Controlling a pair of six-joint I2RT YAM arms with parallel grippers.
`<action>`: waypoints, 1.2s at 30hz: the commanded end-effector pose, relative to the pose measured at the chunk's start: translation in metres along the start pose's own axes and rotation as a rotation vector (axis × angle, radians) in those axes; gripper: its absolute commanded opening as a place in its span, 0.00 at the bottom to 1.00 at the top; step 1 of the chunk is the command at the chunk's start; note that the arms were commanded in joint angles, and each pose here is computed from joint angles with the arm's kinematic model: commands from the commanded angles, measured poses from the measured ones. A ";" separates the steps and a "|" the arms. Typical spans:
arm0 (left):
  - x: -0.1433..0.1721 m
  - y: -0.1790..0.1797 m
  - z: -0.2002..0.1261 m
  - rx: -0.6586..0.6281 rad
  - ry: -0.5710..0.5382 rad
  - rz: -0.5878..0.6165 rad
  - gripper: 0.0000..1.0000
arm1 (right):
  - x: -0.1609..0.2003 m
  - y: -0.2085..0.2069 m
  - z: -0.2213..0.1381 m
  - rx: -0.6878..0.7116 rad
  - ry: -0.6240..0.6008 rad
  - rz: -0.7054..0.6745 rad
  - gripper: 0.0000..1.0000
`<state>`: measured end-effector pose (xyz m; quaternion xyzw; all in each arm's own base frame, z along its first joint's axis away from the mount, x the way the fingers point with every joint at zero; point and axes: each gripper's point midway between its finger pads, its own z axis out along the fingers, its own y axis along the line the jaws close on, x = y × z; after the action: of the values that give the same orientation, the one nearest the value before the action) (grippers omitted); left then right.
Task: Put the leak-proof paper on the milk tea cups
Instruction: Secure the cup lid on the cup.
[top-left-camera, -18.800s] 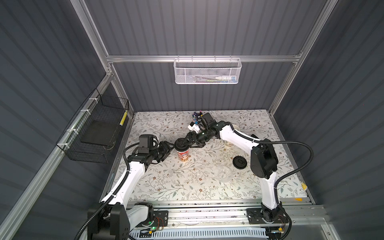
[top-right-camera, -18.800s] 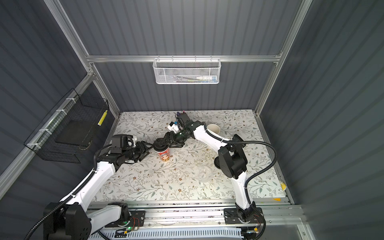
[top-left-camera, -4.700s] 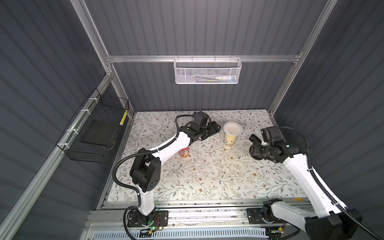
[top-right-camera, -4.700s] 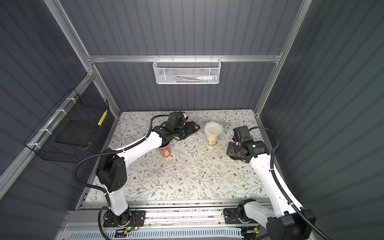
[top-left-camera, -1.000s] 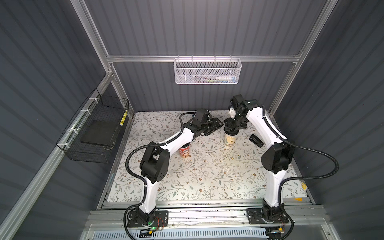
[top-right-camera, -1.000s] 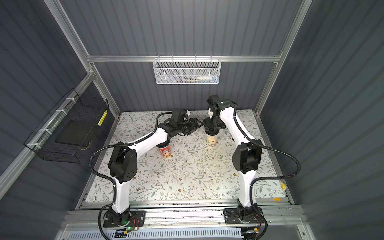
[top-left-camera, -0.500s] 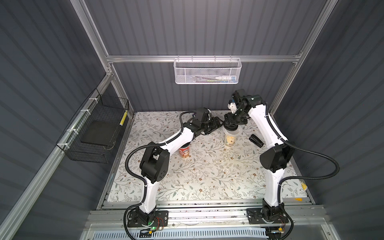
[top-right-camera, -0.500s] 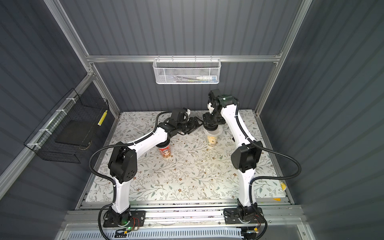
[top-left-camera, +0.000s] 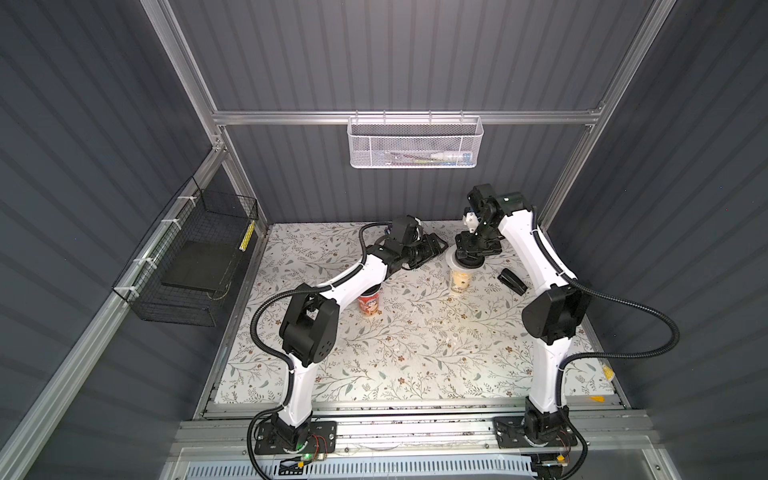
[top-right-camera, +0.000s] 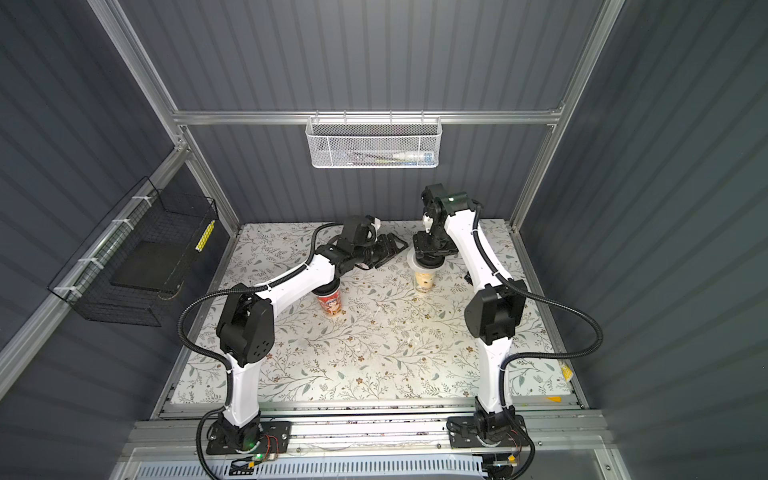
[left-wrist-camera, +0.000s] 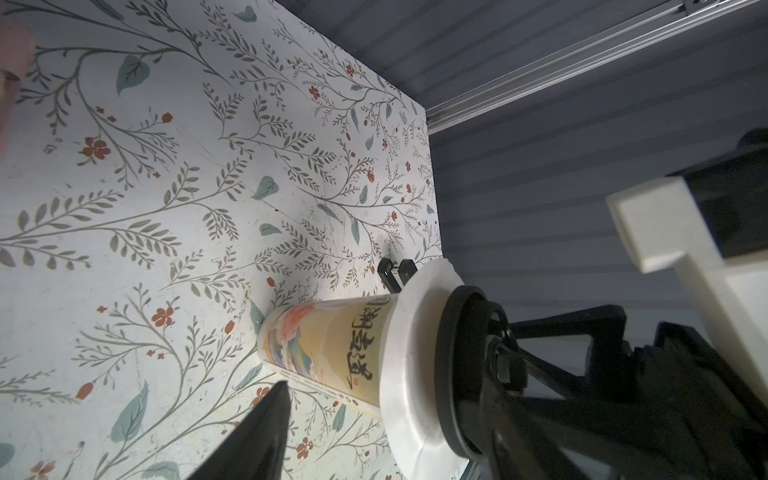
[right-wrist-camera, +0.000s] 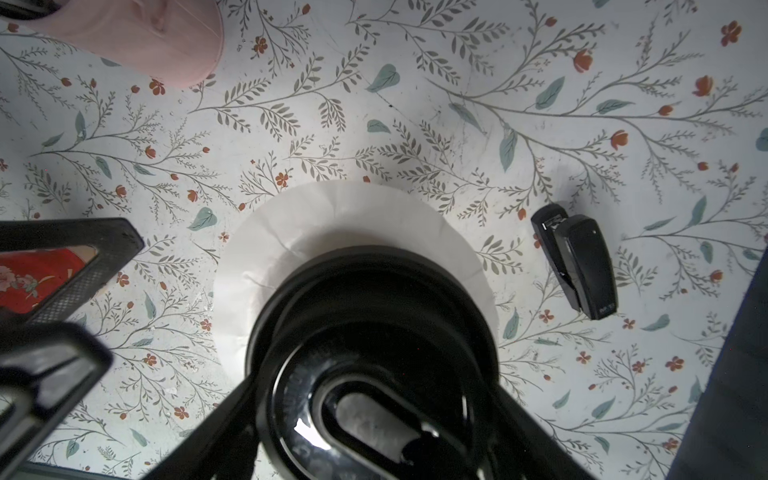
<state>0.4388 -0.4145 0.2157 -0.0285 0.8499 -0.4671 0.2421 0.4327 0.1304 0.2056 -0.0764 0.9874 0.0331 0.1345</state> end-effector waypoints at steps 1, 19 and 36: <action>-0.003 0.003 0.001 -0.012 0.003 0.004 0.73 | 0.001 0.001 0.002 0.003 0.005 -0.014 0.78; -0.004 0.006 0.002 -0.015 0.002 0.000 0.73 | 0.004 0.007 0.021 -0.030 0.036 -0.013 0.81; -0.005 0.007 0.003 -0.015 0.000 -0.005 0.73 | 0.008 0.008 0.028 -0.032 0.053 -0.022 0.79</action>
<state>0.4401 -0.4121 0.2143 -0.0314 0.8515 -0.4648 0.2409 0.4411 0.1352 0.1927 -0.0807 0.9859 0.0408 0.1406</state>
